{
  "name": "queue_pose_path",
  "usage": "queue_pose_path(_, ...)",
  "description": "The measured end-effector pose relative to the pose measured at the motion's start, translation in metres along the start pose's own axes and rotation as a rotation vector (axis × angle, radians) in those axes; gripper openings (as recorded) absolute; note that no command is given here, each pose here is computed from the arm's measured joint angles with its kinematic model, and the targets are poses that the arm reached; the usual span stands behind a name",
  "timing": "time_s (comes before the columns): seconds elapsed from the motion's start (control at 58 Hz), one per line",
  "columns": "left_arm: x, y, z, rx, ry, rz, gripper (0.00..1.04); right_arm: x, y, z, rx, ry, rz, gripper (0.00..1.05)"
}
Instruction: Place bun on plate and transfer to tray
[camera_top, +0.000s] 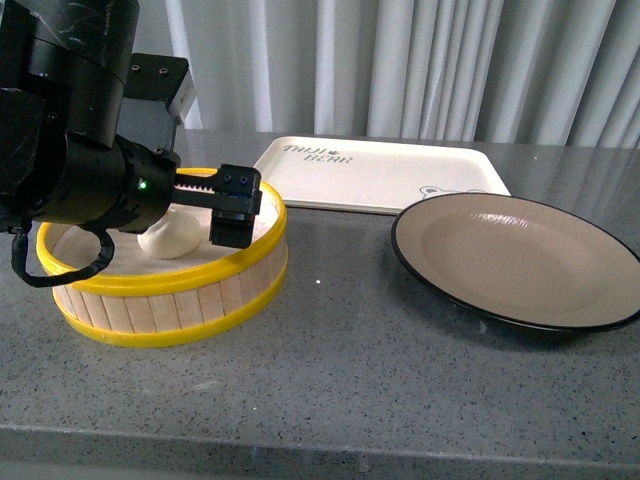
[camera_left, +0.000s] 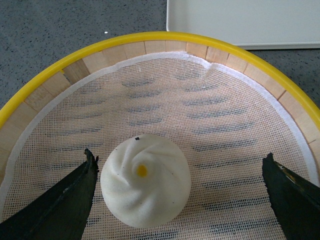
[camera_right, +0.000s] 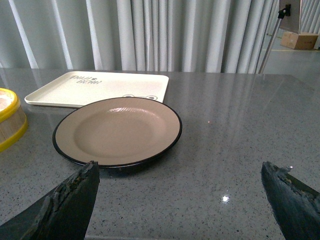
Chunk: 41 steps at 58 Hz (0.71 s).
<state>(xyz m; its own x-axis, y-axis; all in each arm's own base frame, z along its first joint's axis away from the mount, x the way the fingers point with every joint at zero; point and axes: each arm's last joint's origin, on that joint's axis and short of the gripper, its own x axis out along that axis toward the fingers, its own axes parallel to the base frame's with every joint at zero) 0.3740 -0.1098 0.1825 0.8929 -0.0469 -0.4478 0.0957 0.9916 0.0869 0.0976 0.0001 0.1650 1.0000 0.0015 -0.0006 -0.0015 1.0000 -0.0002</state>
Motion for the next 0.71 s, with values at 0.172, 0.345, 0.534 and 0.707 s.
queue_pose_path(0.172,0.0029,0.0015,0.0007,-0.027,0.009,0.007,0.98,0.0000,0.0000,0.0000,0.000,0.000,0.000,0.96)
queue_pose_path(0.345,0.0055,0.0011,0.0000,-0.041,0.015,0.012,0.98,0.0000,0.0000,-0.0001,0.000,0.000,0.000,0.96)
queue_pose_path(0.534,0.0062,0.0012,0.0010,-0.046,0.013,0.021,0.98,0.0000,0.0000,0.0000,0.000,0.000,0.000,0.96)
queue_pose_path(0.707,0.0067,0.0027,0.0008,-0.050,0.014,0.027,0.98,0.0000,0.0000,-0.0001,0.000,0.000,0.000,0.96)
